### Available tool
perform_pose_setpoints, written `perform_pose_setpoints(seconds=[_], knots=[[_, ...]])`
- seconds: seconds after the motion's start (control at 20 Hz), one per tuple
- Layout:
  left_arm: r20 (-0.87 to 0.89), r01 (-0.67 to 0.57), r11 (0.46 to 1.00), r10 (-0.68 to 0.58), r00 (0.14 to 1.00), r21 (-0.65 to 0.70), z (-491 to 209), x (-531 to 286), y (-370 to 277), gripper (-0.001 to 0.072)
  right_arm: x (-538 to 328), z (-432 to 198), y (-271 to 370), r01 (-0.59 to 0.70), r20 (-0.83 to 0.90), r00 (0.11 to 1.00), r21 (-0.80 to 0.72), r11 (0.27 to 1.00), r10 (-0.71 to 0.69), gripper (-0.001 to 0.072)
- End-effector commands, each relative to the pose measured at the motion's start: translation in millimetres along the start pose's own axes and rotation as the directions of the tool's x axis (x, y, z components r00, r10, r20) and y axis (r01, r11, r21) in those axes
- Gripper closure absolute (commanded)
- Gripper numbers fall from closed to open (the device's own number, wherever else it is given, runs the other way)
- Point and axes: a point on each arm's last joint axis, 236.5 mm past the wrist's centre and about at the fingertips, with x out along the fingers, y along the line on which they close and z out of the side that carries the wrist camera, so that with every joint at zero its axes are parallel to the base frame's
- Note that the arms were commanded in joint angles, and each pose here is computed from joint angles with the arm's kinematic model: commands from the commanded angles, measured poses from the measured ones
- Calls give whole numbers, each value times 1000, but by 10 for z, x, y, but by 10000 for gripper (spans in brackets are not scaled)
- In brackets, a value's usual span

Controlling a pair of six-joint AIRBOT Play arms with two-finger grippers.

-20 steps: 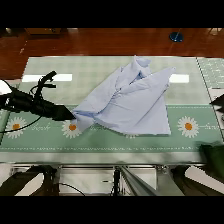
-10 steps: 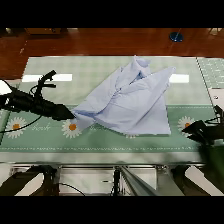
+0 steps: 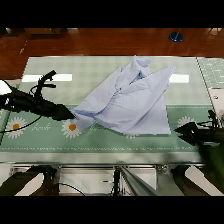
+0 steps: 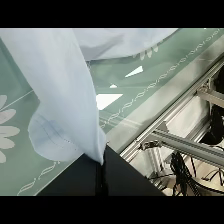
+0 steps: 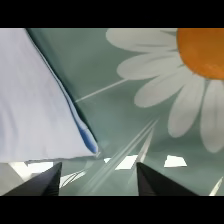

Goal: Fold the shirts.

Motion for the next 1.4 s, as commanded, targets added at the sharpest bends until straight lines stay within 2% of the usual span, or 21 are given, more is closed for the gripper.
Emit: perform_pose_setpoints(seconds=[0.0, 0.3, 0.6, 0.65, 0.7, 0.8, 0.85, 1.0, 1.1, 1.25, 1.35], knots=[[0, 0, 1000, 0, 1000, -1, -1, 0, 2, 689, 94, -5, 74, -54, 26, 998, 20, 998, 54, 198], [0, 0, 1000, 0, 1000, -1, -1, 0, 3, 689, 157, -5, 125, -88, 44, 995, 50, 995, 86, 199], [-1, 1, 1000, -1, 1000, -1, -4, 0, 0, 689, 461, -68, 253, 23, -2, 1000, -52, 998, -23, 206], [-1, 0, 1000, 0, 1000, -1, -3, 0, 1, 689, 492, -73, 256, 39, -4, 999, -55, 998, -39, 269], [0, 0, 1000, 0, 1000, -1, -1, 0, 2, 689, 516, -67, 270, 47, 0, 999, -59, 997, -47, 362], [0, 0, 1000, 0, 1000, -1, -2, 0, 2, 689, 537, -33, 336, 30, 15, 999, -55, 998, -29, 649], [0, -1, 1000, 1, 1000, -1, 0, 0, 3, 689, 527, -16, 389, 11, 19, 1000, -51, 999, -10, 689], [15, -5, 1000, 5, 1000, -4, 28, -40, 18, 690, 333, 27, 708, -55, 1, 998, -158, 986, 56, 689], [73, -28, 999, 26, 997, 19, 175, -211, -7, 691, -4, 218, 1060, -73, 68, 993, -270, 960, 94, 690], [298, -93, 985, 47, 953, 143, 698, -883, -389, 691, -862, 586, 1957, -90, 293, 923, -467, 880, 250, 690], [518, -196, 945, 35, 855, 261, 1092, -1572, -916, 692, -1616, 646, 2670, -77, 422, 816, -598, 798, 395, 690]])
